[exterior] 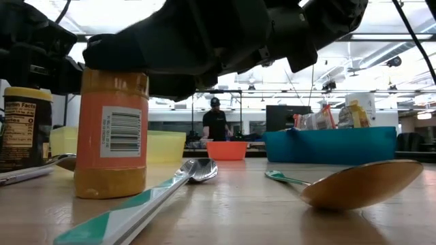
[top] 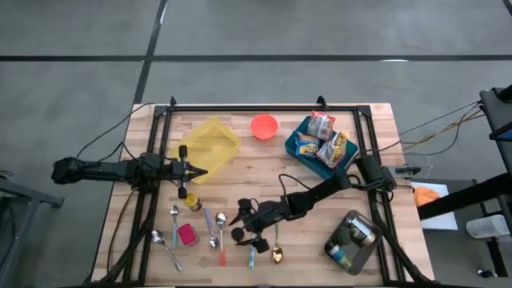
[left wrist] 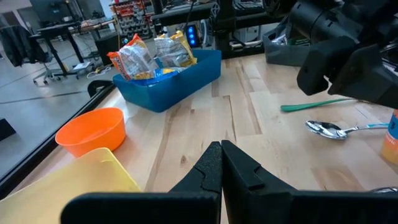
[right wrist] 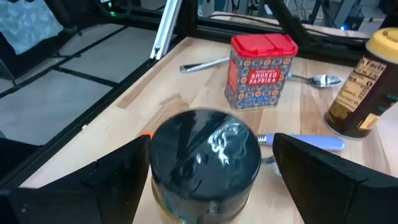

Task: Pick & Place Food Item
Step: Put the orange seasoning bottle into the black bin

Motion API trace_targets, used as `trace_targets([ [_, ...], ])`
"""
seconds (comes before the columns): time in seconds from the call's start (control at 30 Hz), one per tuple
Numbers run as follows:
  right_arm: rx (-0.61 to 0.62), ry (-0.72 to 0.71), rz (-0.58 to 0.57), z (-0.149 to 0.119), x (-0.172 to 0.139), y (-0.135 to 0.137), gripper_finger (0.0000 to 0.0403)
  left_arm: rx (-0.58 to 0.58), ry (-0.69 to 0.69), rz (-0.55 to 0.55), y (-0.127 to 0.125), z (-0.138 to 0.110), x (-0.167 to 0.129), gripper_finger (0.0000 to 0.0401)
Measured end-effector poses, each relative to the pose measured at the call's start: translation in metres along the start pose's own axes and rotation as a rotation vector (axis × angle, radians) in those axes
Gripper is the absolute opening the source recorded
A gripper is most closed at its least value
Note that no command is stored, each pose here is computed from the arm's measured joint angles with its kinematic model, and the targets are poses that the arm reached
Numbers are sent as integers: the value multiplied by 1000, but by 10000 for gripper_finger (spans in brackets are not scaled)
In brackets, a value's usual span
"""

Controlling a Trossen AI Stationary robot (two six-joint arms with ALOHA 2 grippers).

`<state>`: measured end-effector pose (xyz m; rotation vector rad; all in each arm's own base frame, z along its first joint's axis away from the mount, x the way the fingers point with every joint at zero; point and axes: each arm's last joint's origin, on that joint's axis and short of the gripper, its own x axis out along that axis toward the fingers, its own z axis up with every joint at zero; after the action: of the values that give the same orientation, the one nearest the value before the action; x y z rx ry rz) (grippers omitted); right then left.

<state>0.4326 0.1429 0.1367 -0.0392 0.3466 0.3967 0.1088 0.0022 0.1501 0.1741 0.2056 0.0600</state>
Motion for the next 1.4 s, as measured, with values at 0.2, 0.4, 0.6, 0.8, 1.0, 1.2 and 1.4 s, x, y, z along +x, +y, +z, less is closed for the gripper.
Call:
trace_targets([
  [0.2, 0, 5, 0, -1, 0, 0, 307, 0, 0, 0, 0, 0, 0, 0],
  [0.4, -1, 3, -8, -1, 0, 0, 247, 0, 0, 0, 0, 0, 0, 0],
  [0.6, -1, 0, -11, -1, 0, 0, 211, 0, -1, 0, 0, 0, 0, 0],
  [0.8, -1, 0, -16, -1, 0, 0, 208, 0, -1, 0, 0, 0, 0, 0],
  [1.0, 6, -6, -36, 2, -2, -1, 208, 0, -1, 0, 0, 0, 0, 0],
  [1.2, 25, -35, -86, 26, -18, 6, 207, 0, -1, 1, 0, 0, 0, 0],
  [1.4, 4, 46, -176, 54, -53, 32, 207, 0, 0, 0, 0, 0, 0, 0],
])
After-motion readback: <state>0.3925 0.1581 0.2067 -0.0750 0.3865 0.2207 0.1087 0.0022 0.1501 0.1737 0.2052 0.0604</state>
